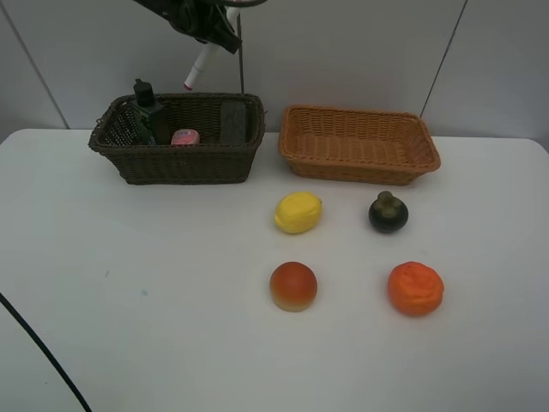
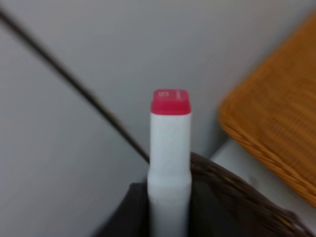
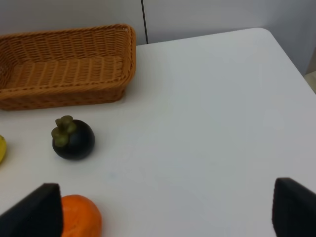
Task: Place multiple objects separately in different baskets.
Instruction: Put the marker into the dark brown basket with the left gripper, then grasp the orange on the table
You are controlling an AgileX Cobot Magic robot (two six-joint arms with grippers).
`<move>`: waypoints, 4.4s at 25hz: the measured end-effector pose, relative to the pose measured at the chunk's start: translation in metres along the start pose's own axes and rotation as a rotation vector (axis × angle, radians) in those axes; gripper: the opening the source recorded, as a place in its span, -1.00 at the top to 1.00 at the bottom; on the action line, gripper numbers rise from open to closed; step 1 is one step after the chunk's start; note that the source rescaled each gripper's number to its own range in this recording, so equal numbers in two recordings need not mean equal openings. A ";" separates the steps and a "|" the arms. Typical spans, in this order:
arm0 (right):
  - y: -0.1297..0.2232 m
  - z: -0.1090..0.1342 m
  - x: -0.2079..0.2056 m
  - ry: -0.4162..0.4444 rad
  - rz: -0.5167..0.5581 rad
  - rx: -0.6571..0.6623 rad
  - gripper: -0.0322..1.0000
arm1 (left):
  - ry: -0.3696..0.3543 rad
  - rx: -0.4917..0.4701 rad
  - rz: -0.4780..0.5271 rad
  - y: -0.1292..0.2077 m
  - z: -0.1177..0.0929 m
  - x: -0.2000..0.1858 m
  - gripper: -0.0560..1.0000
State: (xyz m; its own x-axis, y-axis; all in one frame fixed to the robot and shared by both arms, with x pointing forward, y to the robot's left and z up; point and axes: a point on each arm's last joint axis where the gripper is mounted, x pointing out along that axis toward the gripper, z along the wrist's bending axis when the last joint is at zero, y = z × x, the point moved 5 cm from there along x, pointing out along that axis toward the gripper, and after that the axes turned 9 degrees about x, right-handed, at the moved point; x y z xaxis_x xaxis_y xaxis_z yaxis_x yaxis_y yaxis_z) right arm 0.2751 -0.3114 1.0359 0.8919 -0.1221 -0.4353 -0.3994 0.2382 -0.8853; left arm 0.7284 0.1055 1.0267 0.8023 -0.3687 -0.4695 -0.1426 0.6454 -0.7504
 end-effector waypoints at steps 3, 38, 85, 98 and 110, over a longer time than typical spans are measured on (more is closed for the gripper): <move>0.000 0.000 0.000 0.000 0.000 0.000 -1.00 | -0.040 -0.071 0.005 0.026 0.000 0.029 0.88; 0.000 0.000 0.000 0.000 0.000 0.000 -1.00 | -0.098 -0.631 0.279 0.098 0.111 -0.100 -0.99; 0.000 0.000 0.000 0.000 0.000 0.000 -1.00 | -0.270 -0.498 0.054 0.172 -0.140 -0.431 -0.99; 0.000 0.000 0.000 0.000 0.000 0.000 -1.00 | -0.352 -0.595 0.095 0.182 -0.132 -0.435 -0.99; 0.000 0.000 0.000 0.000 0.000 0.000 -1.00 | -0.349 -0.597 0.094 0.182 -0.133 -0.435 -0.99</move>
State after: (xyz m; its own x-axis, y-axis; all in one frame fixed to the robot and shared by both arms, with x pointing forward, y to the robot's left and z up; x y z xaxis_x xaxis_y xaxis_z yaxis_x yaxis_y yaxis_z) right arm 0.2751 -0.3114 1.0359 0.8919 -0.1221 -0.4353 -0.3994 0.2382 -0.8853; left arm 0.2766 0.2947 1.0323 0.8958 -0.0284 -0.4436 -0.4350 0.1492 -0.8880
